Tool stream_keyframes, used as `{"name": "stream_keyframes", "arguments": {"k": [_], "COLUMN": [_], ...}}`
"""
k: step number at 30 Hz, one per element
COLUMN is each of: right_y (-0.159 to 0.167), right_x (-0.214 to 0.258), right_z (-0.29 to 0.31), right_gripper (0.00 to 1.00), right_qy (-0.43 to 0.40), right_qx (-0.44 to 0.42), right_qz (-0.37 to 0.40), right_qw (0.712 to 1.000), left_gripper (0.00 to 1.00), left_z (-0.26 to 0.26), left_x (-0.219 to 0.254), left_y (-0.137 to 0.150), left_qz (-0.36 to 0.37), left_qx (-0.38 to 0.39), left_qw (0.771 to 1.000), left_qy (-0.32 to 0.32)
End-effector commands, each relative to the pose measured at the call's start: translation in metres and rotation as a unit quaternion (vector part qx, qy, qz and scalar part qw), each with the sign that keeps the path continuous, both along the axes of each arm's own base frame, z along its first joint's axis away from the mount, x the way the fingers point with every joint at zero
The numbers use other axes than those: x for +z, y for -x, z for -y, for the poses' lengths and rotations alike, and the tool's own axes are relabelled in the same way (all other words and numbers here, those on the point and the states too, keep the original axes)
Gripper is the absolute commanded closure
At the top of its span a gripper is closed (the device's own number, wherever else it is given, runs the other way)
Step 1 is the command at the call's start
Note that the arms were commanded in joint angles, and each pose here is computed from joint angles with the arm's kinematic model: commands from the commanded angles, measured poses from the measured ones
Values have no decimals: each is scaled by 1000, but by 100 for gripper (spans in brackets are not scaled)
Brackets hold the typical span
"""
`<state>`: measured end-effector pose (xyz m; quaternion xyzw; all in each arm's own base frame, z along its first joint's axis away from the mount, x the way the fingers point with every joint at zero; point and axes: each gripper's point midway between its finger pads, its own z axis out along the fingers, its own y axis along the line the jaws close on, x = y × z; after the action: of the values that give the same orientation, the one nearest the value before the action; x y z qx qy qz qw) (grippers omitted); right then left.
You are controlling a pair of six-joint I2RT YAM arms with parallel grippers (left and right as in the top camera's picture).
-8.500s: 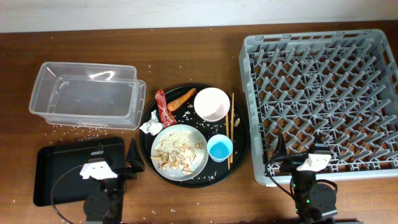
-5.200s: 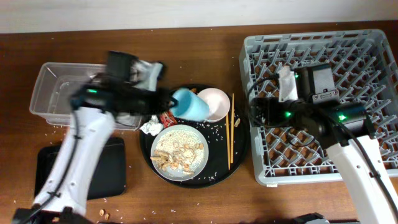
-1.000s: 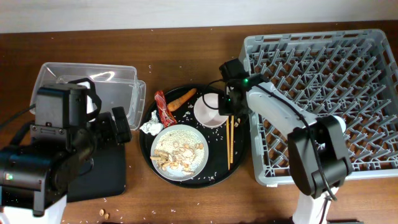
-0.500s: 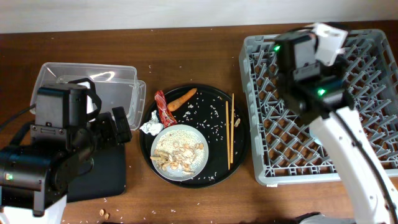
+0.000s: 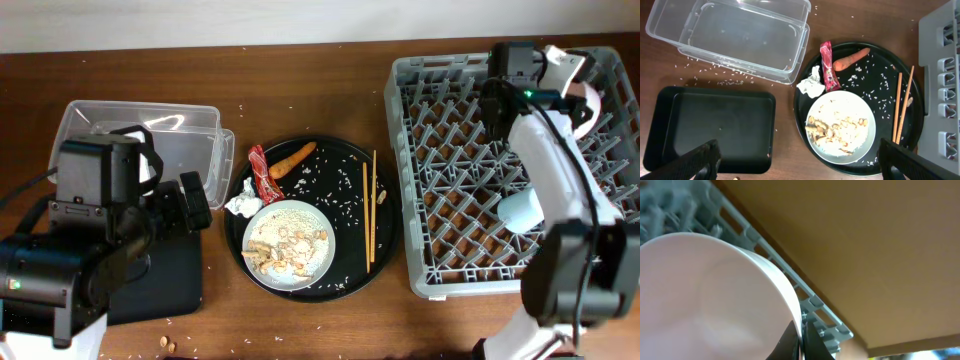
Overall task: Sort waste into correct bins and load items into the dishwasher rack
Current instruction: 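Place the pink bowl upside down in the rack's back corner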
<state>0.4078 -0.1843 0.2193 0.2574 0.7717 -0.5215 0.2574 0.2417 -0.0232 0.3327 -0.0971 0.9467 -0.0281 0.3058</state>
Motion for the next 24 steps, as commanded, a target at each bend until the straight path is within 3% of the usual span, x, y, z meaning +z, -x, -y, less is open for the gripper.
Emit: {"name": "stream_keyframes", "arguments": {"k": [1, 7, 9, 14, 15, 16, 17, 21, 24], "right_y": [0, -28, -38, -56, -58, -60, -61, -67, -63], "right_x": [-15, -41, -50, -60, -61, -58, -54, -37, -27], "right_z": [21, 11, -5, -51, -61, -76, -85, -142, -206], "right_gripper": [96, 96, 85, 72, 66, 40, 30, 10, 8], "right_qy": [57, 65, 51, 34, 37, 47, 59, 73, 41], "right_qx": [-22, 24, 56, 126, 136, 147, 149, 203, 293], "right_qz": [-99, -166, -170, -179, -183, -184, -183, -157, -144], "right_qw": [993, 984, 983, 975, 973, 971, 970, 964, 944], "left_gripper": [1, 1, 1, 1, 1, 1, 1, 1, 1], "left_z": [-3, -3, -3, -3, -3, -3, -3, -3, -3], "left_x": [2, 2, 2, 2, 2, 2, 2, 2, 2], "left_y": [1, 1, 1, 1, 1, 1, 1, 1, 1], "left_qz": [3, 3, 3, 3, 3, 3, 3, 3, 3], "left_qx": [6, 6, 6, 6, 6, 6, 6, 6, 6], "left_qw": [1000, 1000, 1000, 1000, 1000, 1000, 1000, 1000, 1000], "left_qy": [-2, -2, -2, -2, -2, -2, -2, -2, -2]}}
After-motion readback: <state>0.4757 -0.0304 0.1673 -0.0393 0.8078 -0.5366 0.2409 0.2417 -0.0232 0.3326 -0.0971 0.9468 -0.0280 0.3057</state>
